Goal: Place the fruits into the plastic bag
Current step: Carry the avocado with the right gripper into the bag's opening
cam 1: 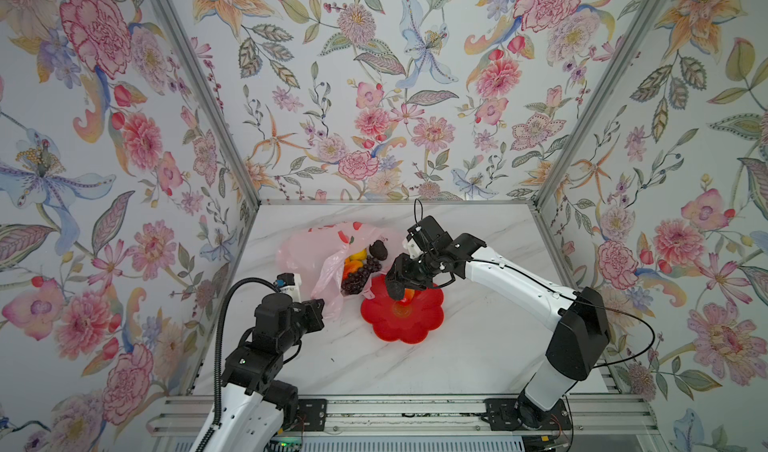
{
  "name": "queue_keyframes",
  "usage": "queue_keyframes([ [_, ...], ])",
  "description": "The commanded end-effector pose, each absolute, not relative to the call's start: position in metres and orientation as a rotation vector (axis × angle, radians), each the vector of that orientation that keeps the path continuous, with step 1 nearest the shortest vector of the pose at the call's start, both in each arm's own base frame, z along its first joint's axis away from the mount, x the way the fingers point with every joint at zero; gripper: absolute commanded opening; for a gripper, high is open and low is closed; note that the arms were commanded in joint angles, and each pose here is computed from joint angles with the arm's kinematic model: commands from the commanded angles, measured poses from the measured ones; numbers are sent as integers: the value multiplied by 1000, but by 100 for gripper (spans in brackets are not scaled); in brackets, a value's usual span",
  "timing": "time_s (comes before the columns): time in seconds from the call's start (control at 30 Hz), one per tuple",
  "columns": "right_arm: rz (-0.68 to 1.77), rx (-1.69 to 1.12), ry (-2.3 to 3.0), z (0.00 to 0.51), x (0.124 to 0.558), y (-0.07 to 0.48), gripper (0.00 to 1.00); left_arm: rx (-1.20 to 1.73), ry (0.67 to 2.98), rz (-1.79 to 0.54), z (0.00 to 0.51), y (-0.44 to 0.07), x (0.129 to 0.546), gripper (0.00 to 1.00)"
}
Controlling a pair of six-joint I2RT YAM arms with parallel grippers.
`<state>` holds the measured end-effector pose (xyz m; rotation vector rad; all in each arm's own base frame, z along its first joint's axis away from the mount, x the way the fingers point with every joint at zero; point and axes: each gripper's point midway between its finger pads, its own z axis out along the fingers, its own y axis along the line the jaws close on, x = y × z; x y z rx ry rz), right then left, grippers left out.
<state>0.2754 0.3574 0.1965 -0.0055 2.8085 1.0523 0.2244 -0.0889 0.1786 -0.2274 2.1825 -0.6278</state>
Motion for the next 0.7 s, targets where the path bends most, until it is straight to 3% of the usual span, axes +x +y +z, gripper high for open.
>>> queue_keyframes([
  [0.0, 1278, 69, 2686, 230, 288, 383, 48, -209, 2189, -618, 174, -88, 225, 0],
  [0.67, 1606, 604, 2422, 204, 359, 490, 48, -211, 2173, -619, 177, -87, 224, 0],
])
